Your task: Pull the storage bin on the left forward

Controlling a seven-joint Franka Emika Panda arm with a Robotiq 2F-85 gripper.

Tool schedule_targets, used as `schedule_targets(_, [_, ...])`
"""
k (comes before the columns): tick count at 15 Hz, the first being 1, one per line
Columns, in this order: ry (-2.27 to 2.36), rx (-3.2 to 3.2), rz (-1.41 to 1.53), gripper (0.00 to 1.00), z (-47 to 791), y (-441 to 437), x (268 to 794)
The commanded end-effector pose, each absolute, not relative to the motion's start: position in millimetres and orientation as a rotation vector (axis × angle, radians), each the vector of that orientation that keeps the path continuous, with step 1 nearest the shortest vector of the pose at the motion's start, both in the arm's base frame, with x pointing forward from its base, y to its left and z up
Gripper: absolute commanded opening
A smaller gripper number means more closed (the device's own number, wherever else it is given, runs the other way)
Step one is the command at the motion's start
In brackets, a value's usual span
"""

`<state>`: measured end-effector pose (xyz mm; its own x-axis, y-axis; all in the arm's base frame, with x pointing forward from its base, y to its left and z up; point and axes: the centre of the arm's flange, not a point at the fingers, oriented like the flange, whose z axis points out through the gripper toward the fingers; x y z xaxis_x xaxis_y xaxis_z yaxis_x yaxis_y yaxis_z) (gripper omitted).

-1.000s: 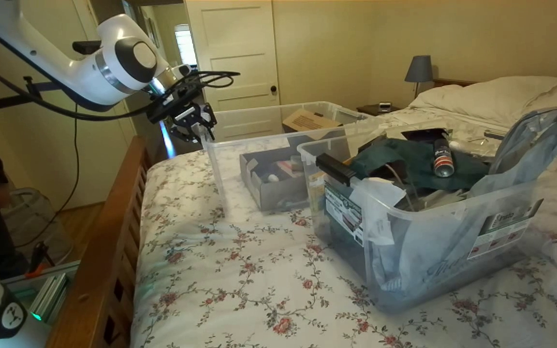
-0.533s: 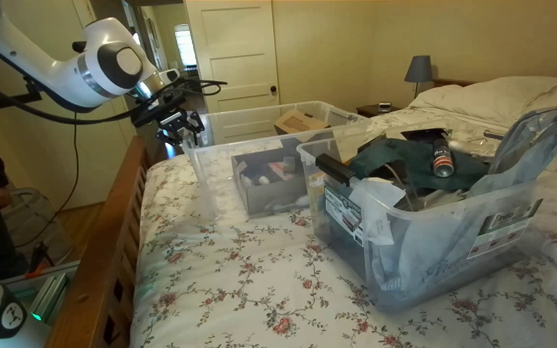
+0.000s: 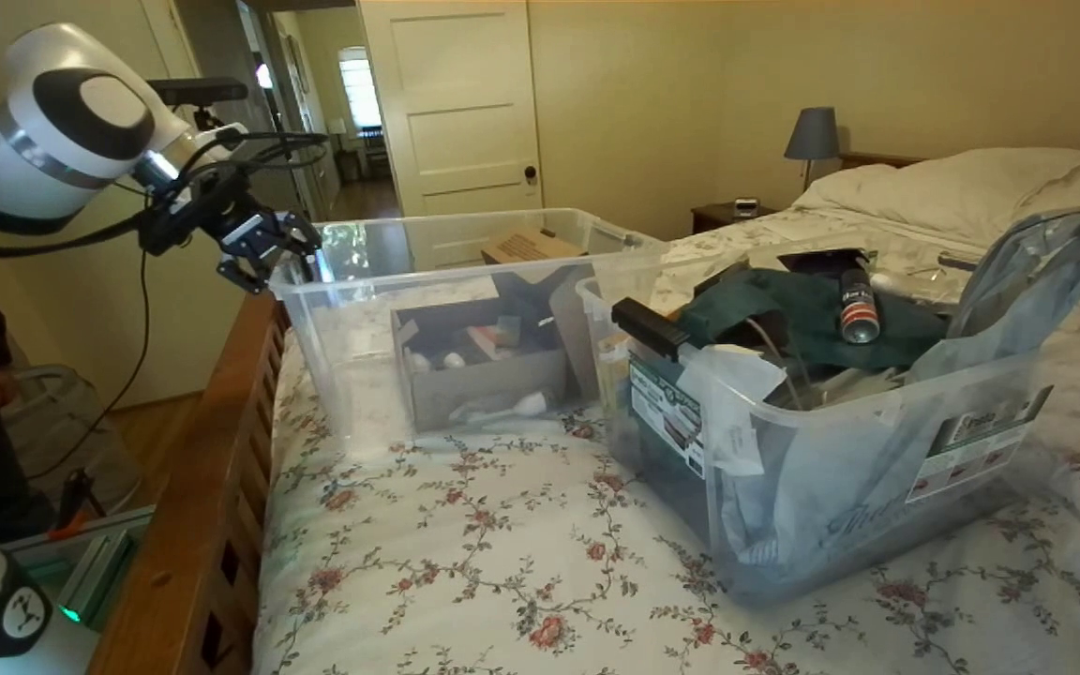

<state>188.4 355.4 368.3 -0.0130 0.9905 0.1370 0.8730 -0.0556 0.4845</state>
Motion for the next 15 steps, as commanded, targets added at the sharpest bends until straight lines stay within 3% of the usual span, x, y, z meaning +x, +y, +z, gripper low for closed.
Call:
schedule_targets(1, [1.87, 1.976, 0.756, 0.47, 398, 336, 119])
schedule_targets(3, [1.868, 1.979, 0.786, 0.45, 403, 339, 110])
schedule_targets(6, [1.937, 2.068, 0.764, 0.65, 398, 340, 132])
schedule_targets(11, [1.965, 2.273, 0.482, 0.99, 401, 327, 168])
schedule_targets(15, [1.877, 2.287, 0.5, 1.0, 443, 317, 158])
